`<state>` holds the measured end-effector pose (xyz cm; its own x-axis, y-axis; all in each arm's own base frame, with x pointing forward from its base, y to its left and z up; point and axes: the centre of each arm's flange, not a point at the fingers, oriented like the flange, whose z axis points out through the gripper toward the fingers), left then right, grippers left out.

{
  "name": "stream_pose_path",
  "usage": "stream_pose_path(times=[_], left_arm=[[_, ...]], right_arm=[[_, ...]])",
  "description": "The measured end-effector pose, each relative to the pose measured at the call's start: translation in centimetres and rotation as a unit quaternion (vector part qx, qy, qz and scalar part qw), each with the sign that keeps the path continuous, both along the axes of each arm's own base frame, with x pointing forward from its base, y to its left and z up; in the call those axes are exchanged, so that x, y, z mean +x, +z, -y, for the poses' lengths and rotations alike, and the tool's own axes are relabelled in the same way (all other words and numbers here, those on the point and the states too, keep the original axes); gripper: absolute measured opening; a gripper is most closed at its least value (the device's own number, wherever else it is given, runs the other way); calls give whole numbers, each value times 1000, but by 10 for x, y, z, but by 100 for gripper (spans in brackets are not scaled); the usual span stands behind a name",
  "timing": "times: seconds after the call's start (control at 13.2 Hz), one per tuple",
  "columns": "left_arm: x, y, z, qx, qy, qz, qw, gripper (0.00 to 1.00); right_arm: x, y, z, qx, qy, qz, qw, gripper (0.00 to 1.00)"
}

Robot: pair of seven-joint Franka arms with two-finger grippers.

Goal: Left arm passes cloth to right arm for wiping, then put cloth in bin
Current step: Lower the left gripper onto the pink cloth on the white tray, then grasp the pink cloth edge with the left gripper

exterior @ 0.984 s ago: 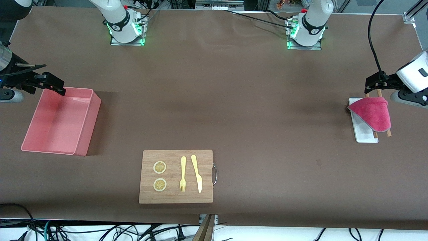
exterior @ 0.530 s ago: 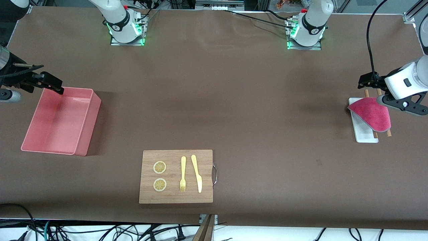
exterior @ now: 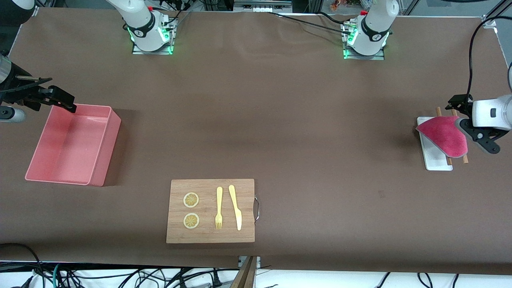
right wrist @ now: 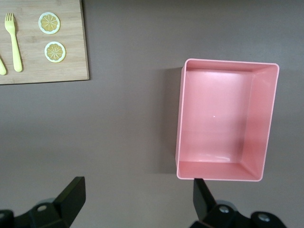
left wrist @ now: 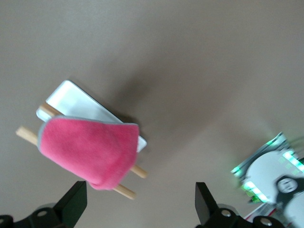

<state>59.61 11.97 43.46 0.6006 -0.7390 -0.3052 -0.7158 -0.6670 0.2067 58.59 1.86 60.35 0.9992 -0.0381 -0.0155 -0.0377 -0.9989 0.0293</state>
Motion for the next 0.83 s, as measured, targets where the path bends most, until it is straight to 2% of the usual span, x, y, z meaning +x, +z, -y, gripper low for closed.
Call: stream_pose_path(times=[0.23, 0.38, 0.61, 0.76, 0.83], left_arm=[[15, -55, -28, -31, -121, 28, 992, 100], [19, -79, -37, -7, -183, 48, 982, 100], [19, -107, -37, 20, -228, 79, 970, 100], [14, -122, -44, 22, -236, 83, 968, 100], [13, -127, -50, 23, -242, 84, 966, 95]], right_arm=[[0, 0, 1, -4, 0, 0, 1000, 100], [0, 0, 1, -4, 0, 0, 1000, 100], [0, -3, -1, -4, 2, -4, 1000, 100], [-3, -3, -1, -4, 3, -17, 1000, 100], [-6, -4, -4, -4, 6, -27, 1000, 100]])
